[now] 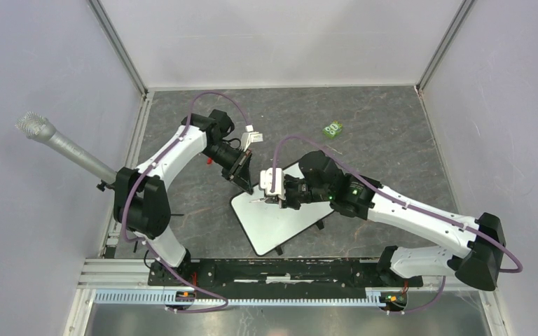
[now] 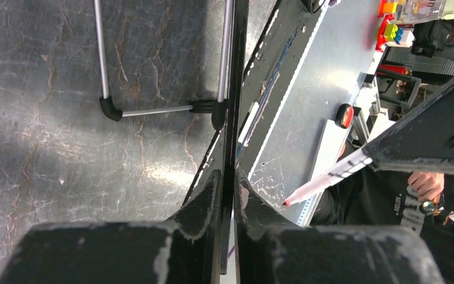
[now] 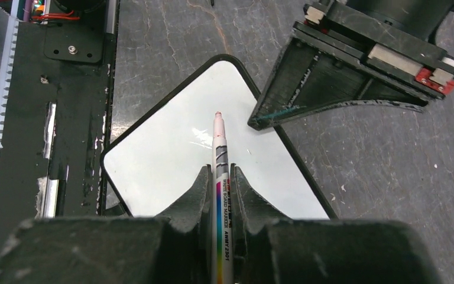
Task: Write a sentence on the whiteboard
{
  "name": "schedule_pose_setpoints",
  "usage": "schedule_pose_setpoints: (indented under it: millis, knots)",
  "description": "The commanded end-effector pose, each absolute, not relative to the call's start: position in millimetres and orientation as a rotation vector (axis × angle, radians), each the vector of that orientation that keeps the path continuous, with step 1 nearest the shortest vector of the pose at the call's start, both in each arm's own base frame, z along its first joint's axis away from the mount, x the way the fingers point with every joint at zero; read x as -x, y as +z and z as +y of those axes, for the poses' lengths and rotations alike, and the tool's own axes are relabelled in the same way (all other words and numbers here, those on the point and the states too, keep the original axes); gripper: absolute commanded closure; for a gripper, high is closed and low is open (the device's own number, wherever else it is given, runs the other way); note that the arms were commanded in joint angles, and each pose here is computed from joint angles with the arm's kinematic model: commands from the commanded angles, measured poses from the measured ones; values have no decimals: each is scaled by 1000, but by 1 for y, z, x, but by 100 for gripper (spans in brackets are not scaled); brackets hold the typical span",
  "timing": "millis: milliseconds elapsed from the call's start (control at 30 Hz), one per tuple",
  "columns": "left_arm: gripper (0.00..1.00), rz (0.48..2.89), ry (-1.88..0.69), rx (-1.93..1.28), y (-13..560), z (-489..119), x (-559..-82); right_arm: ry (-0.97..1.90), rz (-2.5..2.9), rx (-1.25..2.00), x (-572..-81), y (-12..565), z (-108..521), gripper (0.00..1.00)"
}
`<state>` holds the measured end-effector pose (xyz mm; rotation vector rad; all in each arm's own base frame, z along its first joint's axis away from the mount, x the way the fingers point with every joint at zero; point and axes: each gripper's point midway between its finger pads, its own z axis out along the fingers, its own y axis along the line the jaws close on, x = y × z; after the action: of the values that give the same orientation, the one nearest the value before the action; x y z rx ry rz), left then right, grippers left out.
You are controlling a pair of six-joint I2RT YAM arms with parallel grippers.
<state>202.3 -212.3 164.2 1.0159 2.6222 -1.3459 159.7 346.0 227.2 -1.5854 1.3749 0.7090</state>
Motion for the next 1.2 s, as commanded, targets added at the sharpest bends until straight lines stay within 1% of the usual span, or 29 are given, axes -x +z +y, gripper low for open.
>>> schedule_pose_setpoints:
  millis: [0,33,133,1167]
  knots:
    - [90,2536,-1360,-1088,172,-221,-211,675,1296,1555,-165,253,362,100]
    - [93,2539,-1355,-1088,171,-221,-212,669,1297,1561,-164,251,364,100]
    - [97,2532,-1348,-1101,171,-220,-211,651,1297,1566,-162,248,368,100]
    - [98,2497,-1329,-1157,170,-219,-206,625,1314,1573,-159,240,398,100]
